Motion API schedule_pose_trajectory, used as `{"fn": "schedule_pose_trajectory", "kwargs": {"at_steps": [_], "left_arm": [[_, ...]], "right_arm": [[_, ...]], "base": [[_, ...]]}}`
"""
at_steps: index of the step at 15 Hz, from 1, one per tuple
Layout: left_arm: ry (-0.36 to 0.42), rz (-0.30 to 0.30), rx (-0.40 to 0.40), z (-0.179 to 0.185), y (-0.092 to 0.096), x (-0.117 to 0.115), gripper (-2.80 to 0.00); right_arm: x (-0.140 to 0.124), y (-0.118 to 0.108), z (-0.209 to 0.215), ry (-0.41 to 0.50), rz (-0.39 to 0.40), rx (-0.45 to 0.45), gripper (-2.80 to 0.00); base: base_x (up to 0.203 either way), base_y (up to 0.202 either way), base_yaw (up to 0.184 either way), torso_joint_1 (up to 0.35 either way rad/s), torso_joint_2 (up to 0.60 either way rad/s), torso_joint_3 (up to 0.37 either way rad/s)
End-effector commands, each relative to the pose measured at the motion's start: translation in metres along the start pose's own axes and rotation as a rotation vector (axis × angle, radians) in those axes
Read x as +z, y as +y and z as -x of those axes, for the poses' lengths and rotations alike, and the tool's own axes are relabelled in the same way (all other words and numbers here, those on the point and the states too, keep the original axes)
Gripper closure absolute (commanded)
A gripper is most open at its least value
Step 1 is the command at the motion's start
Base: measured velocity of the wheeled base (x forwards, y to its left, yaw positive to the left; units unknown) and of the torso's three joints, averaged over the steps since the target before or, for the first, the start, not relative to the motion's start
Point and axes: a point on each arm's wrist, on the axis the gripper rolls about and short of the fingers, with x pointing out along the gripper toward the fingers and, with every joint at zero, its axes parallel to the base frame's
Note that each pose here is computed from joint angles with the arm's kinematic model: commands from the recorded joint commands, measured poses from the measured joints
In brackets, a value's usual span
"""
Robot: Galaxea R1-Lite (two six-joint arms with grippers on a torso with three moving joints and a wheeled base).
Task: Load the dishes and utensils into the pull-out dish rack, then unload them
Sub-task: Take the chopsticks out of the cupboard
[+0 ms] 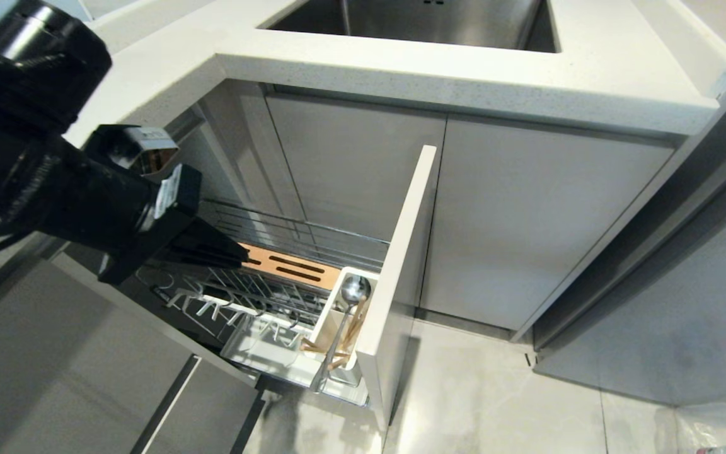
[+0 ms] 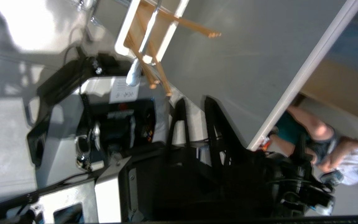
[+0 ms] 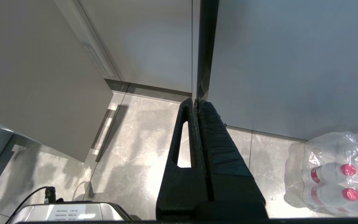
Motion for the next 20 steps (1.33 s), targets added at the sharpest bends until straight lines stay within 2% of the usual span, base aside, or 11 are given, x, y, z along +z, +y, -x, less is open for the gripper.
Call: {"fn": "schedule_pose_trajectory", "kwargs": {"at_steps": [1,8,12,14,17,20], "left_arm": [[0.090,0.032,0.055,-0.036,0.004,0.010,-2.80],[0.259,0.170,0.181,-0.112,0.017,0.029,-2.80],[0.392,0.222,0.256,-0.136,0.025,0.031,-2.80],[0.432,0.237,0.264,-0.147,0.028,0.031,-2.80],[0.498,0.267,0.234,-0.163,0.032,0.031,-2.80],[0.518,0.275,0.242,-0.171,0.034,0.031,-2.80]], "right_arm": [[0.000,0.000,0.000,0.001,0.000,0.000,0.00],[0.000,0.000,0.000,0.001,0.000,0.000,0.00],[0.000,0.000,0.000,0.001,0.000,0.000,0.00],[0.000,0.000,0.000,0.001,0.000,0.000,0.00],[0.000,0.000,0.000,0.001,0.000,0.000,0.00],[0.000,0.000,0.000,0.001,0.000,0.000,0.00]], "base": [[0.000,0.000,0.000,0.000,0.00,0.000],[0.000,0.000,0.000,0.000,0.00,0.000],[0.000,0.000,0.000,0.000,0.00,0.000],[0.000,0.000,0.000,0.000,0.00,0.000],[0.000,0.000,0.000,0.000,0.00,0.000],[0.000,0.000,0.000,0.000,0.00,0.000]]}}
